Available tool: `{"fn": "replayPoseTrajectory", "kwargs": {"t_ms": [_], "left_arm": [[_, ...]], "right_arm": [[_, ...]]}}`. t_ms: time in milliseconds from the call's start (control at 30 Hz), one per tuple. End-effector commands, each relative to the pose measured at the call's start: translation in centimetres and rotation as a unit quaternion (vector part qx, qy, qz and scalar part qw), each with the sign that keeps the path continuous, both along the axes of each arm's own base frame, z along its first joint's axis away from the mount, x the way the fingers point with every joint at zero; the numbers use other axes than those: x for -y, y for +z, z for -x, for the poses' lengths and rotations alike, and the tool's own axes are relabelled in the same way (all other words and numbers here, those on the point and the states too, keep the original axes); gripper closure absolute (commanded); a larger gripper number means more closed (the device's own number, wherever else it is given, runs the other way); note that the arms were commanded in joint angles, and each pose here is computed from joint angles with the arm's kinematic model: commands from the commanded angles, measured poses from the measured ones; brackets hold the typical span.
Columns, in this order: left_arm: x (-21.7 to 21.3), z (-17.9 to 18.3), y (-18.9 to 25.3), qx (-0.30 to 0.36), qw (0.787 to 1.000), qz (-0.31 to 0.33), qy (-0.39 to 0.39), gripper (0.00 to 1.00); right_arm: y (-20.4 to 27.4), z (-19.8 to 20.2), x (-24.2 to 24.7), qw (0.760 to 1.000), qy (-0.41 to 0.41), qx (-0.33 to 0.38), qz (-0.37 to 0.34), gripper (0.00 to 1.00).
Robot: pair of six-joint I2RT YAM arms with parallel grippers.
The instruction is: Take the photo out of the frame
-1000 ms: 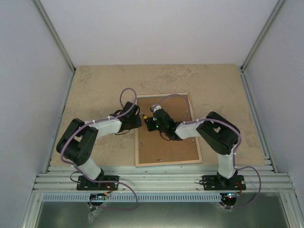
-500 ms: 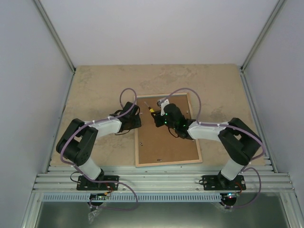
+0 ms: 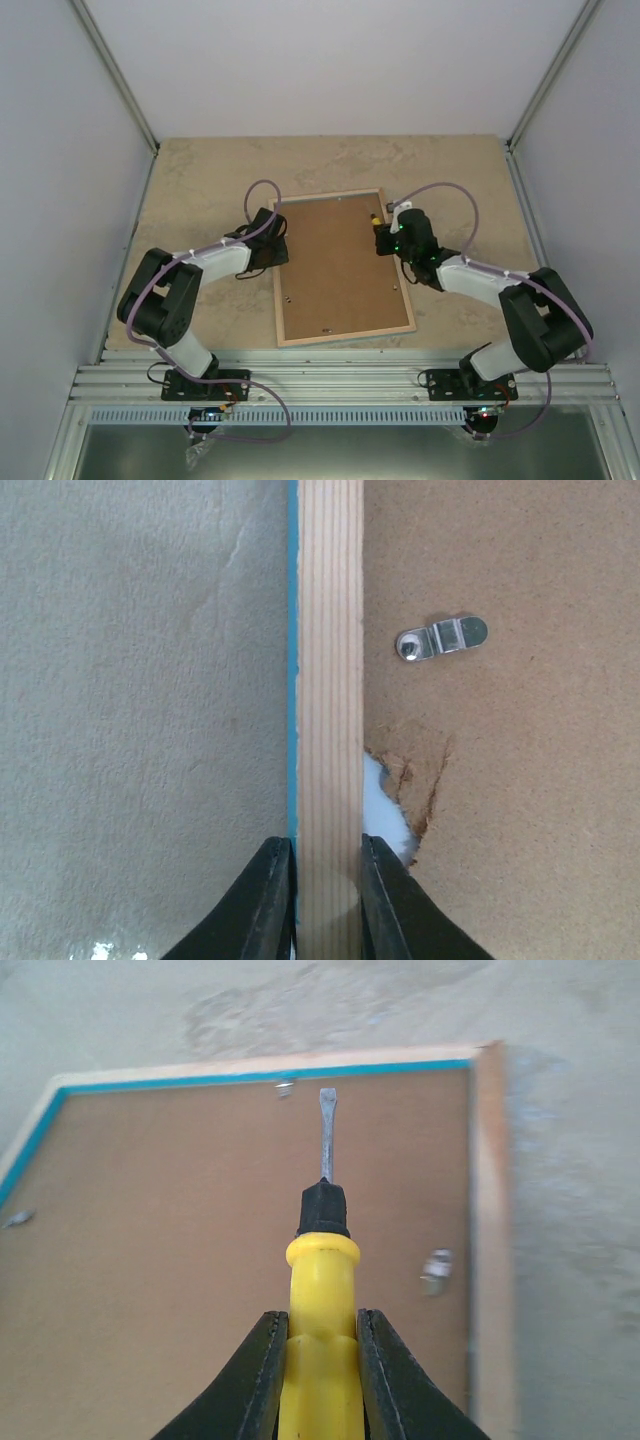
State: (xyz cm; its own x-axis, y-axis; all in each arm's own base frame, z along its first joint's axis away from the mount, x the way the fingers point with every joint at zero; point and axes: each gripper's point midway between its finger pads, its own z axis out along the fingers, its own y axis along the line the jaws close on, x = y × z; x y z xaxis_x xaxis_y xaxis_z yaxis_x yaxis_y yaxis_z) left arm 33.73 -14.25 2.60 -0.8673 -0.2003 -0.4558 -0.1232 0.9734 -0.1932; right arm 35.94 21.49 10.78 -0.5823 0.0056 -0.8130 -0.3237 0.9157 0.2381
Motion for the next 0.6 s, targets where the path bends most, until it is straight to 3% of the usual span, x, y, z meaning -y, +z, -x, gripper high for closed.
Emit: {"fn": "replayPoseTrajectory", "kwargs": {"t_ms": [0, 267, 567], "left_arm": [[0.3, -2.0, 3.0, 0.053, 0.999, 0.008, -0.004, 0.77], [-0.6, -0.9, 5.2, 0.096, 0.995, 0.024, 0.01, 0.47], [-3.0, 0.3, 8.2, 0.167, 0.985, 0.024, 0.048, 0.26]], "right_arm": [[-0.3, -0.9, 4.7, 0.998, -0.061, -0.011, 0.008, 1.0], [-2.5, -1.0, 13.6, 0.981, -0.183, -0.056, 0.006, 1.0], [-4.8, 0.9, 22.8, 0.931, -0.356, -0.084, 0.005, 1.0]]}}
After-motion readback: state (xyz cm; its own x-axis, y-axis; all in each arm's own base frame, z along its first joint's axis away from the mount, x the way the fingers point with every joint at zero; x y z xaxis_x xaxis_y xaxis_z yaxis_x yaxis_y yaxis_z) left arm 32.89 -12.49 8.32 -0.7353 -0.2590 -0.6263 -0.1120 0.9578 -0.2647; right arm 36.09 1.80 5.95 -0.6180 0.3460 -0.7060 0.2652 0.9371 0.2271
